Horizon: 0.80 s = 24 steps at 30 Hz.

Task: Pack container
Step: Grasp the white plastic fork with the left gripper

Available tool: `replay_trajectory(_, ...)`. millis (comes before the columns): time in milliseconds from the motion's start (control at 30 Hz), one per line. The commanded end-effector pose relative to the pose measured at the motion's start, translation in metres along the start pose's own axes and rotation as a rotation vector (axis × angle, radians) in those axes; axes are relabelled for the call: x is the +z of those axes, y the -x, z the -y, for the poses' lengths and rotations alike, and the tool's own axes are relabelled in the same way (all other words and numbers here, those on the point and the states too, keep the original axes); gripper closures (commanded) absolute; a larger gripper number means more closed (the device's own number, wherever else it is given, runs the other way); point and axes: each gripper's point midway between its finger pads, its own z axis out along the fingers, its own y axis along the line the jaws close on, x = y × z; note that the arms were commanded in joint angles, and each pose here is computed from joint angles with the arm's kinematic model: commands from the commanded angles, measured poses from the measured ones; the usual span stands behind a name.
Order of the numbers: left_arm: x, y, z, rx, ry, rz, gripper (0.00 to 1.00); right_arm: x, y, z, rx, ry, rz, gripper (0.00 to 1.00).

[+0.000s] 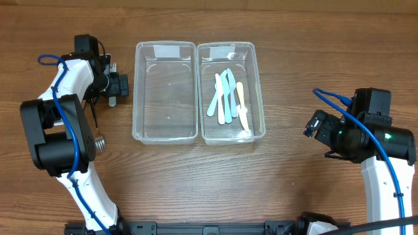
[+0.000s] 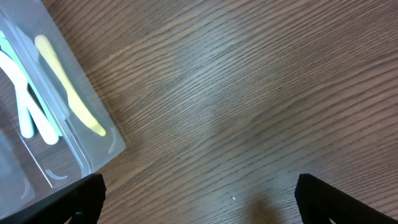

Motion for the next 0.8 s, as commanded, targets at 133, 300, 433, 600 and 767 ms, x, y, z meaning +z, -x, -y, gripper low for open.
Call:
replay_trajectory(133, 0.024, -0.032, 0.012, -0.02, -0.041, -0.149, 0.2, -0.001, 0.003, 0.0, -0.003, -0.002, 0.012, 0.0)
replay_trajectory(300, 0.022, -0.041, 0.012, -0.022, -0.042, -0.188, 0.47, -0.001, 0.003, 0.0, -0.003, -0.002, 0.011, 0.0)
replay_trajectory(433, 0.021, -0.044, 0.012, -0.022, -0.042, -0.2, 0.63, -0.001, 0.003, 0.0, -0.003, -0.003, 0.011, 0.0)
replay_trajectory(600, 0.021, -0.044, 0.012, -0.022, -0.041, -0.201, 0.81, -0.001, 0.003, 0.0, -0.003, -0.003, 0.011, 0.0)
replay_trajectory(767, 0.021, -0.043, 0.012, -0.022, -0.041, -0.199, 0.91, -0.001, 0.003, 0.0, -0.003, -0.003, 0.011, 0.0)
